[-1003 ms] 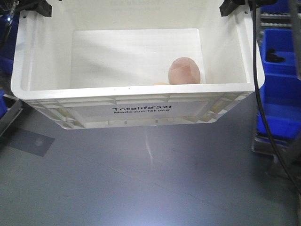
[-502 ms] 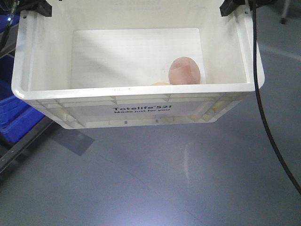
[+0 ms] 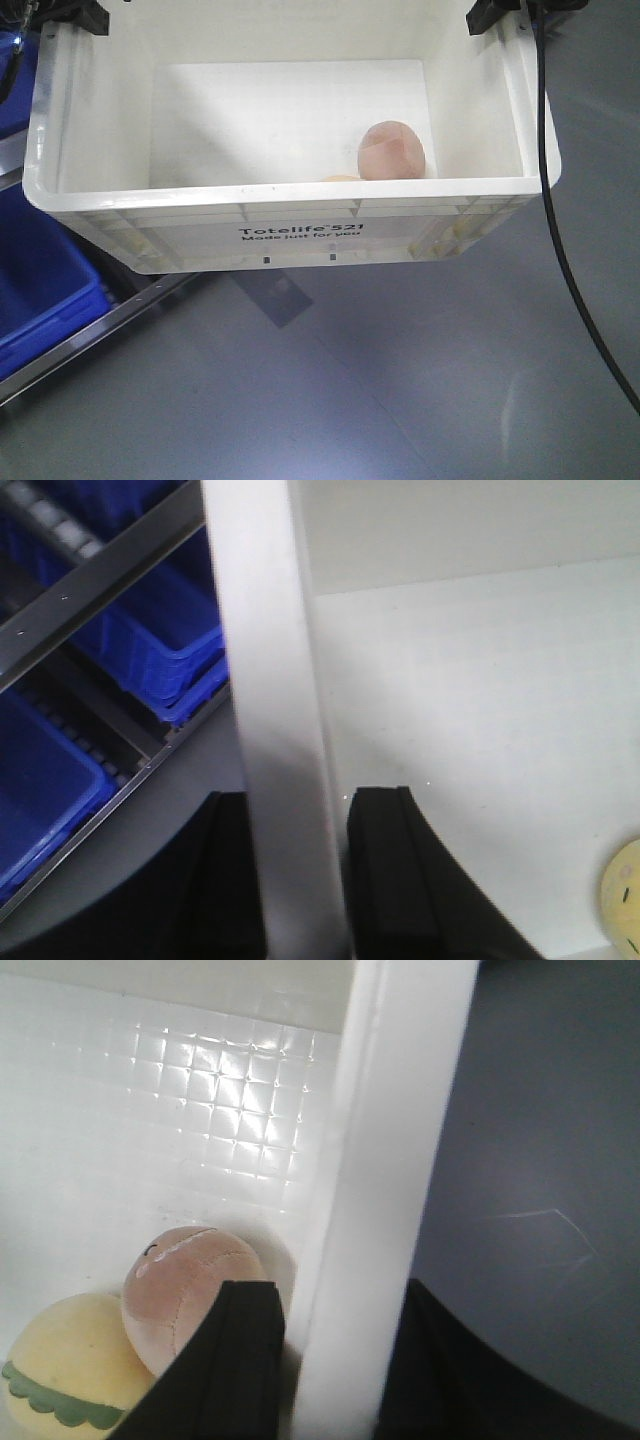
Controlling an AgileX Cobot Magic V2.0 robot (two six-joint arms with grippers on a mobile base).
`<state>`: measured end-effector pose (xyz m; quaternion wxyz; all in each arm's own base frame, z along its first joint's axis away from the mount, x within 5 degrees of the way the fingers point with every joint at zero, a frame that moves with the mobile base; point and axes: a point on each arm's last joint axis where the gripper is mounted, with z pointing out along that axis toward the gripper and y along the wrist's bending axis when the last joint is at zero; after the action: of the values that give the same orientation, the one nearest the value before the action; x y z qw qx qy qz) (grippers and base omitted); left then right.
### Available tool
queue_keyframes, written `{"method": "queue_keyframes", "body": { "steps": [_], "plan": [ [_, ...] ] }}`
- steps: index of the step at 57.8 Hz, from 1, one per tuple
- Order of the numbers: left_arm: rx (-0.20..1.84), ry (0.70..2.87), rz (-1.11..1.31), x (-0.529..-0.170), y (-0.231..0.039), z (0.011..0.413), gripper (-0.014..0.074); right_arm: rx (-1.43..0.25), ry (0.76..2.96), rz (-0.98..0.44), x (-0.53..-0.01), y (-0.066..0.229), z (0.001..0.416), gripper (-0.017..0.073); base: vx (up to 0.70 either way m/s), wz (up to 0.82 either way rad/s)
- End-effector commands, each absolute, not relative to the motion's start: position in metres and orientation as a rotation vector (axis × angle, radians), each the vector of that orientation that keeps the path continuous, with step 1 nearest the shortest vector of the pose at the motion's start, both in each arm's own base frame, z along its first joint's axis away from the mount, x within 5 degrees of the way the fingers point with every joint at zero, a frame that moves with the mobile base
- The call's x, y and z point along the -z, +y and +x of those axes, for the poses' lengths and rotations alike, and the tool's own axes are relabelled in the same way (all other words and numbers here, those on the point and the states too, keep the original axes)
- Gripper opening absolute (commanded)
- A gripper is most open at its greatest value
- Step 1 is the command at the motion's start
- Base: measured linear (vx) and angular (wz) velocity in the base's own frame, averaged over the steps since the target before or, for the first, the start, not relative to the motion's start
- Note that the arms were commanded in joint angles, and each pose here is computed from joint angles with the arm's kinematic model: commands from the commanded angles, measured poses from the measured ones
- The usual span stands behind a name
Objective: Place moving items into box and shelve
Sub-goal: 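Hold the crate at its rims while the base turns toward the shelf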
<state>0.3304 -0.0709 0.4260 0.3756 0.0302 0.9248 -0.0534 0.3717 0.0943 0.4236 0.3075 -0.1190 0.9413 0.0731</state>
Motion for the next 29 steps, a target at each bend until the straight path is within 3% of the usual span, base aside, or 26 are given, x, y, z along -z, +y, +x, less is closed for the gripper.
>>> {"method": "queue_keyframes", "body": {
  "steps": [1, 29],
  "plan": [
    [0.194, 2.145, 0.092, -0.4646, -0.0727, 0.3177, 0.0002, -0.235, 2.343, -0.325, -0.4635, 0.0919, 0.3491, -0.0005, 0.12, 0.6],
    [0.194, 2.145, 0.092, -0.4646, -0.0727, 0.3177, 0.0002, -0.235, 2.343, -0.325, -0.4635, 0.0919, 0.3491, -0.0005, 0.08, 0.59]
  ]
}}
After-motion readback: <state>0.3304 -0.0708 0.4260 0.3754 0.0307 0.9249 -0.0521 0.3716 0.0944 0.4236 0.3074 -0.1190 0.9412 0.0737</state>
